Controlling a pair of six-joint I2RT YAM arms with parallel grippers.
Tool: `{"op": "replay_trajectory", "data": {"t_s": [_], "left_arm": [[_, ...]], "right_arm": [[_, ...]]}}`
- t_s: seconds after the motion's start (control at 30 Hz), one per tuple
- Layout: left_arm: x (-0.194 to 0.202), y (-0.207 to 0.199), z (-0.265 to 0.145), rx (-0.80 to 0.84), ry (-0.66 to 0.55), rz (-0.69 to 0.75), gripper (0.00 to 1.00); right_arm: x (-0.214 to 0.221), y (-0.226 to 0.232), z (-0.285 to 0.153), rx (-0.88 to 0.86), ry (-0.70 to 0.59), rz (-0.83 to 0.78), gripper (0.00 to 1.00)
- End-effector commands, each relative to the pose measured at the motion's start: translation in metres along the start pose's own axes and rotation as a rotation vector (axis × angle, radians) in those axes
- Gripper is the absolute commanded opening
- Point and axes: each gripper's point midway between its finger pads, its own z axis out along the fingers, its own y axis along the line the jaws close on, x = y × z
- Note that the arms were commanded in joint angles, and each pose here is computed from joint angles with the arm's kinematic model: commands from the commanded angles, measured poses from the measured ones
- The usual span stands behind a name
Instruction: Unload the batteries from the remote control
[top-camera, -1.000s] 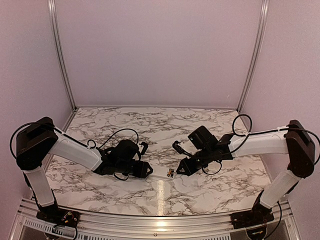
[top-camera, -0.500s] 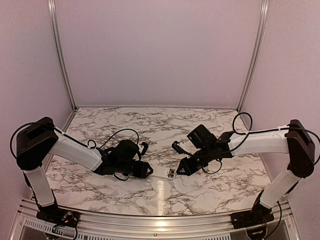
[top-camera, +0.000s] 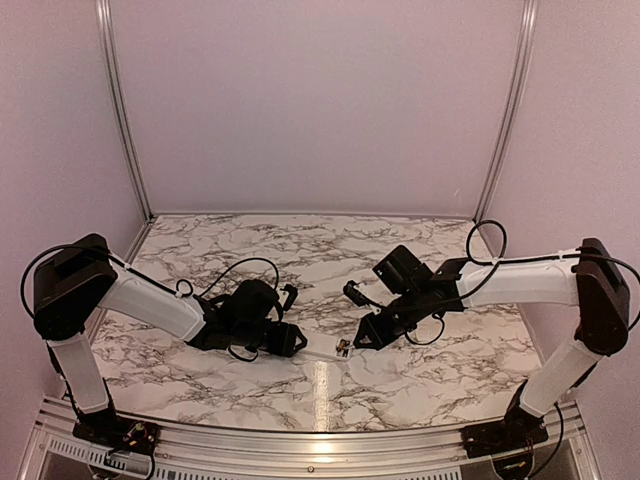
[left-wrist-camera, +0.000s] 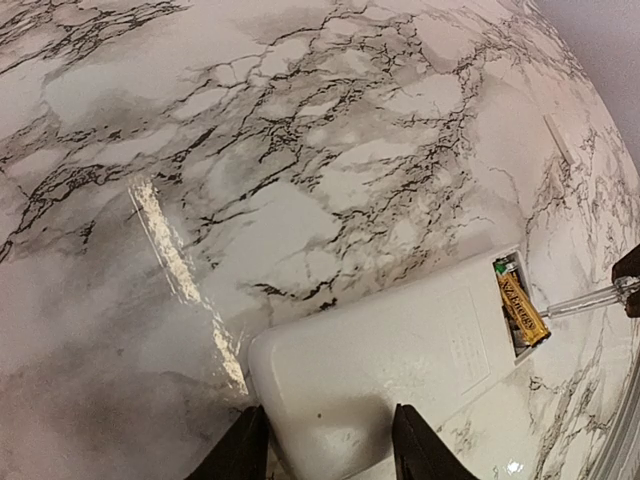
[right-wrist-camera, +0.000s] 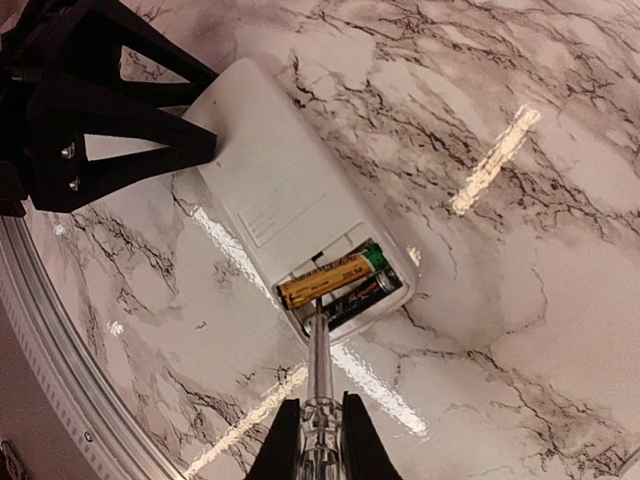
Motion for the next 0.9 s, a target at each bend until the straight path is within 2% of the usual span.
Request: {"op": "replay_trajectory", "data": {"t_s": [0.0,0.87], "left_arm": [[0.009,-0.007,0.006,0.027,0.037,0.027,0.44],[0.009,-0.006,0.005,0.019,0.038,0.028,0.43]], "right_arm": [[-0.017,0.007,-0.009,0.007,-0.036,-0.024,0.0],[-0.033,0.001,-0.016,0.076,-0.058,-0.03,0.0]]}}
